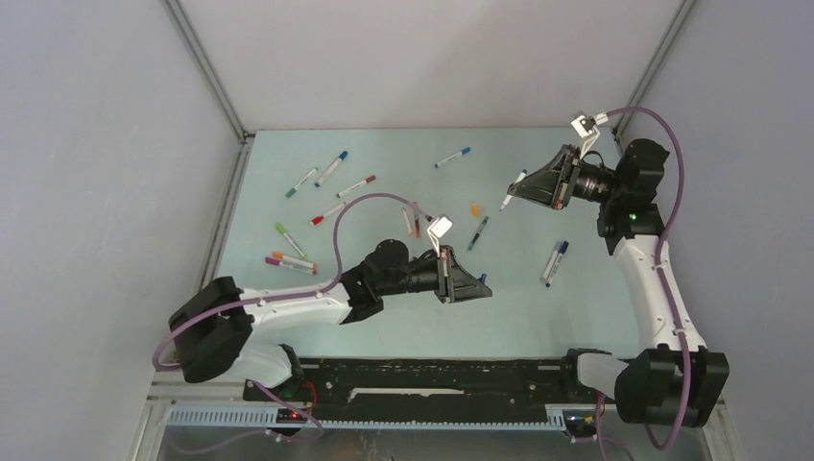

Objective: Open the pen caps
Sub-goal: Open the pen cap from the pen, then place the pen at the center of the board.

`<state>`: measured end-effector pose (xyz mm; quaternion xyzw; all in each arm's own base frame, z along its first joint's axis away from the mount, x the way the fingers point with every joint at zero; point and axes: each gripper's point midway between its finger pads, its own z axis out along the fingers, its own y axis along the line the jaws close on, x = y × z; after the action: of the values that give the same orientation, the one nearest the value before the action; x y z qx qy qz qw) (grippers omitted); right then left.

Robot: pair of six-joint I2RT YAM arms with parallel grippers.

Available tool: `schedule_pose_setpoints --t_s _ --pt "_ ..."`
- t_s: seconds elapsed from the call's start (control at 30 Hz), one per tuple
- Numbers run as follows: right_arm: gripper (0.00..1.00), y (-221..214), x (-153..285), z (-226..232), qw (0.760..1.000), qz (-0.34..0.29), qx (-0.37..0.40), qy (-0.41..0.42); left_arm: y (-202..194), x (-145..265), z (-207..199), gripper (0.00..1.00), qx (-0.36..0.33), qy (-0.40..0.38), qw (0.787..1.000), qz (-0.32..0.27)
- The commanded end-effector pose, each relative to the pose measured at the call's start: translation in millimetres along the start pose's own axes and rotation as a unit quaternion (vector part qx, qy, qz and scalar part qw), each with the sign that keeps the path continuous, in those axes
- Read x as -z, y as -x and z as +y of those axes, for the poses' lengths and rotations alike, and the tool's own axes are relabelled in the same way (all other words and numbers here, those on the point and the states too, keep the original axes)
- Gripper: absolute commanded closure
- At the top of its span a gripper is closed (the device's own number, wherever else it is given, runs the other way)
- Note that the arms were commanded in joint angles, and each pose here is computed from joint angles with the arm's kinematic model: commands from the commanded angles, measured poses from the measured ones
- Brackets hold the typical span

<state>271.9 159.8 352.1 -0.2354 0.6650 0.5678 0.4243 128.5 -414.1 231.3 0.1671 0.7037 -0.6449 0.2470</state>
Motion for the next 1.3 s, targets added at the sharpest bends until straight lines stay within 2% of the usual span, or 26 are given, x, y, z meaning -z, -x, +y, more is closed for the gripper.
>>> schedule_pose_setpoints --t_s 0.0,0.17,0.33,0.6,0.83,0.93,1.1,1.27 --pt "1.00 -18.3 6.9 -36.8 0.998 0.014 0.003 -0.065 3.1 10.7 6.5 1.00 -0.024 0.021 0.999 -0.016" --pt "1.00 -61.2 10.9 -79.5 0.991 0.027 -0.050 -0.125 10.5 35.2 46.5 1.00 -0.075 0.137 0.987 -0.042" --pt "1.00 -95.0 13.7 -120.0 0.978 0.026 -0.102 -0.181 25.6 70.9 86.2 1.00 -0.111 0.263 0.954 -0.087" --pt "1.00 -141.9 9.8 -173.4 0.951 0.051 -0.214 -0.215 33.9 115.9 129.8 1.00 -0.111 0.391 0.906 -0.117" --pt "0.96 -171.0 4.5 -202.7 0.929 0.088 -0.244 -0.263 39.2 143.5 152.9 1.00 -0.101 0.453 0.875 -0.136" --pt "0.96 -183.2 4.3 -218.6 0.913 0.103 -0.271 -0.288 39.2 151.8 161.5 1.00 -0.091 0.471 0.866 -0.143" --pt "0.94 -197.3 2.4 -239.4 0.888 0.116 -0.333 -0.295 38.6 157.0 167.1 1.00 -0.085 0.482 0.860 -0.142" --pt "0.89 -204.5 5.1 -253.6 0.870 0.123 -0.351 -0.323 40.2 159.2 168.5 1.00 -0.084 0.486 0.858 -0.144"
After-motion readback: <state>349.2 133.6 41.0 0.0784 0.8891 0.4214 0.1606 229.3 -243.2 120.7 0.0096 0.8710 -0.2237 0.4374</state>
